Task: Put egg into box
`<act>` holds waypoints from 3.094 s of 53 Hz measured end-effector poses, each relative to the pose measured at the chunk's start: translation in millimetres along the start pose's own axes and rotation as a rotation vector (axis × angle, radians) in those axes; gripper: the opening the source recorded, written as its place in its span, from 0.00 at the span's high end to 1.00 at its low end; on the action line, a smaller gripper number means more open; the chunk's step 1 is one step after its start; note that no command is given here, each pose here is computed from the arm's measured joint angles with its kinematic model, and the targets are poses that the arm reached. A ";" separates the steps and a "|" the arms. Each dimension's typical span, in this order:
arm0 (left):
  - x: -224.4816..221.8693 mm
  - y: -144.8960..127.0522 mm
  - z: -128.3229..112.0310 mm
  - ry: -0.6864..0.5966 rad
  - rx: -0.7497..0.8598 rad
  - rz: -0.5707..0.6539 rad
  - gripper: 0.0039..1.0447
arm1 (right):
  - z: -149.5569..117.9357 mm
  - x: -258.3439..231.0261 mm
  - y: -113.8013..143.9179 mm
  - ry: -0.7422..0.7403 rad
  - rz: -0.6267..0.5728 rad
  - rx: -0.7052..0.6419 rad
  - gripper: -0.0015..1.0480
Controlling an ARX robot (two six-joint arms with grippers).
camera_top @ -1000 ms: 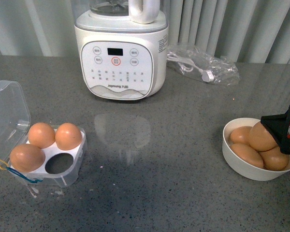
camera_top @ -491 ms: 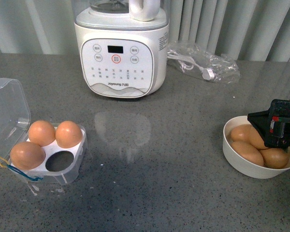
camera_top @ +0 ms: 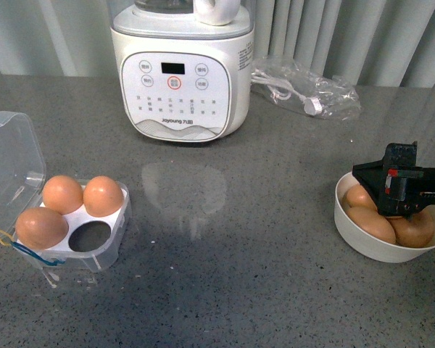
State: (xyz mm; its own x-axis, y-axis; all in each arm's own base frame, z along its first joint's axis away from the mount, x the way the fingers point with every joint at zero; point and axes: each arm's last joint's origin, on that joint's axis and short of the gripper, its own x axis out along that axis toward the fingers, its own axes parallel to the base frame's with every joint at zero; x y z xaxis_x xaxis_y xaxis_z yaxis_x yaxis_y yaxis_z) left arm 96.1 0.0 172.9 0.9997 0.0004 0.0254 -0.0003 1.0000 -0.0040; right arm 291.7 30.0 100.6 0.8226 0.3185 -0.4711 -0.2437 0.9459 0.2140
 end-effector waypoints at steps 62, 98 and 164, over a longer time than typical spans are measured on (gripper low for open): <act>0.0 0.0 0.0 0.000 0.000 0.000 0.06 | 67.1 -6.0 58.2 -0.028 0.400 -0.210 0.61; 0.0 0.0 0.0 0.000 0.000 0.000 0.06 | 63.0 75.1 196.6 0.079 1.003 -0.489 0.61; 0.0 0.0 0.0 0.000 0.000 0.000 0.06 | 34.4 128.1 217.5 0.238 1.106 -0.636 0.61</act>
State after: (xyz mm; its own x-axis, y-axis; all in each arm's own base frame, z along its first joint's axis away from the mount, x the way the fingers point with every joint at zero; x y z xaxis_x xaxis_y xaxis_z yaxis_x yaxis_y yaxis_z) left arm 96.1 0.0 172.9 0.9997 0.0004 0.0254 -0.0003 1.0000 -0.0040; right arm 361.8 274.4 116.2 -0.0659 0.8854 -0.4602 -0.9844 0.0176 0.1748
